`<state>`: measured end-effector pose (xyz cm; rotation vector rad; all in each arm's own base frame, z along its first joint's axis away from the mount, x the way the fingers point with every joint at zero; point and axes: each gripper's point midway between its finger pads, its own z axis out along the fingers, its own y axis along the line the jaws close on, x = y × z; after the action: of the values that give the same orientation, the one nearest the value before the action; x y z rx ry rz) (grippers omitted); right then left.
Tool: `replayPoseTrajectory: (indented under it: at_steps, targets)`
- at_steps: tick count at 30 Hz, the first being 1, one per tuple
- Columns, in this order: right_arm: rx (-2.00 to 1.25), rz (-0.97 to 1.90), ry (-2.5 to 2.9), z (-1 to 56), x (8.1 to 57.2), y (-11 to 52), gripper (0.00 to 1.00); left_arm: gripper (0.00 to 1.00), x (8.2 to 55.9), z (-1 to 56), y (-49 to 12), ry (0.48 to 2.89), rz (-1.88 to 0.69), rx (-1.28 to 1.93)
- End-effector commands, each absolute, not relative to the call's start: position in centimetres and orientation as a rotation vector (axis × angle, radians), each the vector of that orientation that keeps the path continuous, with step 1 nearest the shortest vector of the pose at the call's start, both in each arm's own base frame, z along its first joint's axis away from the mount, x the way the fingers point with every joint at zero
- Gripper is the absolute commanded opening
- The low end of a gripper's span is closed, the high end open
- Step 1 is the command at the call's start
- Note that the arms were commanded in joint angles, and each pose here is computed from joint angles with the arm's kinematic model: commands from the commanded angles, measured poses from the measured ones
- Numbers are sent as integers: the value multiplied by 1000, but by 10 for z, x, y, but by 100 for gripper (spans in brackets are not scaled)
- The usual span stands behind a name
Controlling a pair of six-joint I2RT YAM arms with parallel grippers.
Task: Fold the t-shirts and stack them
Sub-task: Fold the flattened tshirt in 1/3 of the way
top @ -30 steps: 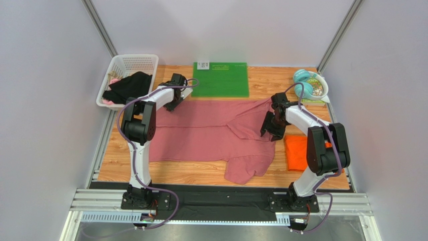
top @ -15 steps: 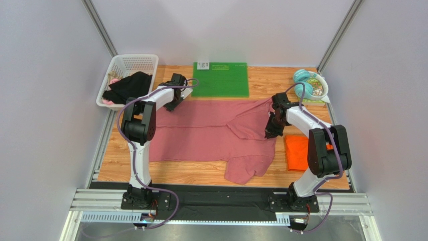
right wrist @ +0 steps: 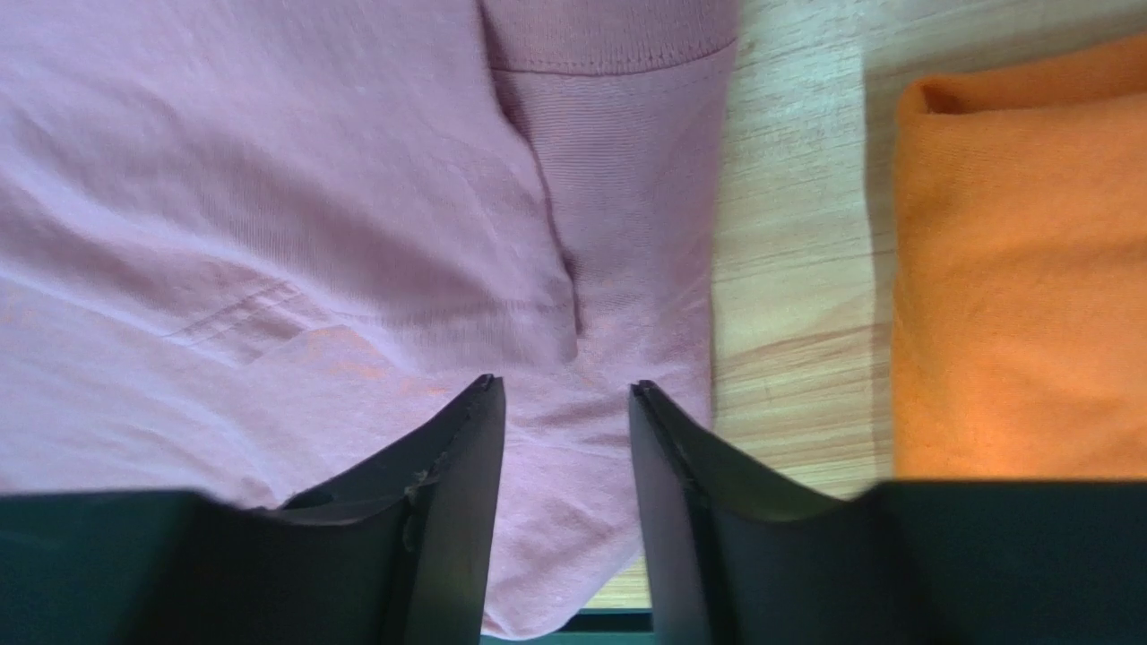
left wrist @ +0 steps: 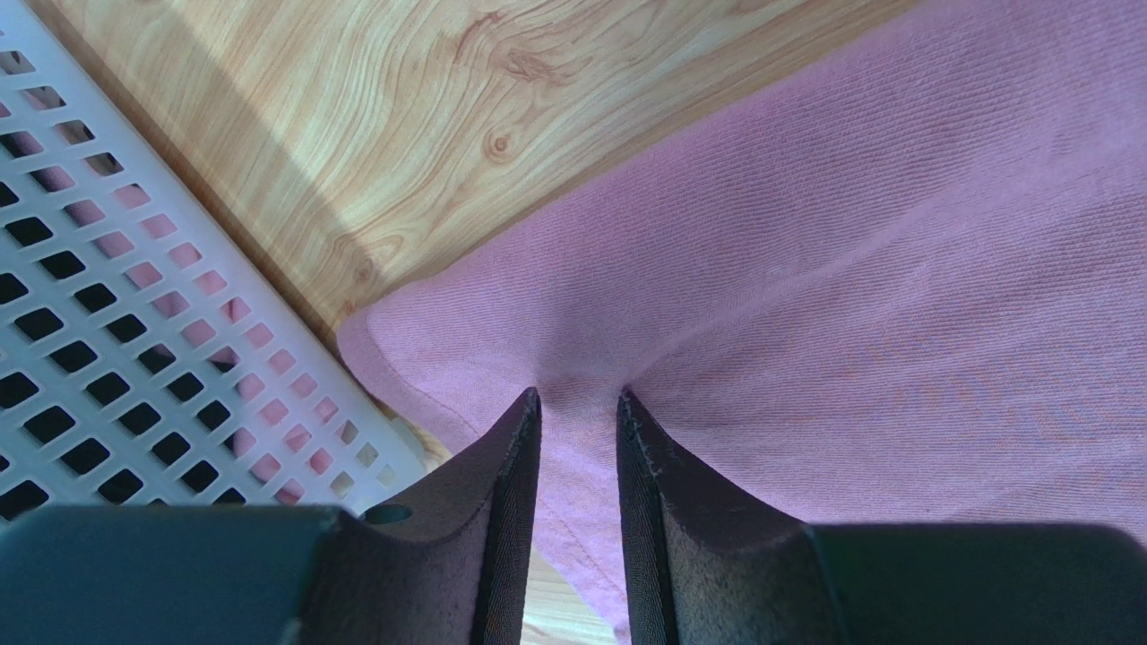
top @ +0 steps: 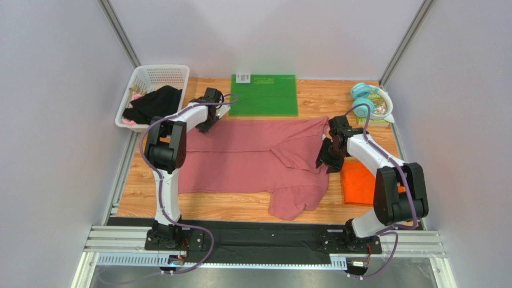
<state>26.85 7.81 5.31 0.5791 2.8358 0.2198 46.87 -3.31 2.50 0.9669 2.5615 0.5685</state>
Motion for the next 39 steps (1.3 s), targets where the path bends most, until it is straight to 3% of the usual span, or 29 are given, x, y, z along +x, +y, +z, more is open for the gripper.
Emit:
replayPoseTrajectory:
  at_steps: [1,8,13,22,34,39]
  targets:
    - [587,202,2902,40,260,80,51,34,458,29,-29,2587,528,957]
    - [417,296,2784,94,283,122,51,34,458,30,-29,2586,533,957]
    - [49,287,2782,107,291,188,46,34,457,28,-29,2592,531,954]
    - [-374,-391,2727,71,289,185,43,34,456,32,-27,2585,546,958]
    - [-448,-535,2680,65,302,186,42,34,455,30,-27,2590,541,958]
    - [-464,-423,2718,59,300,203,42,34,455,33,-26,2584,546,960]
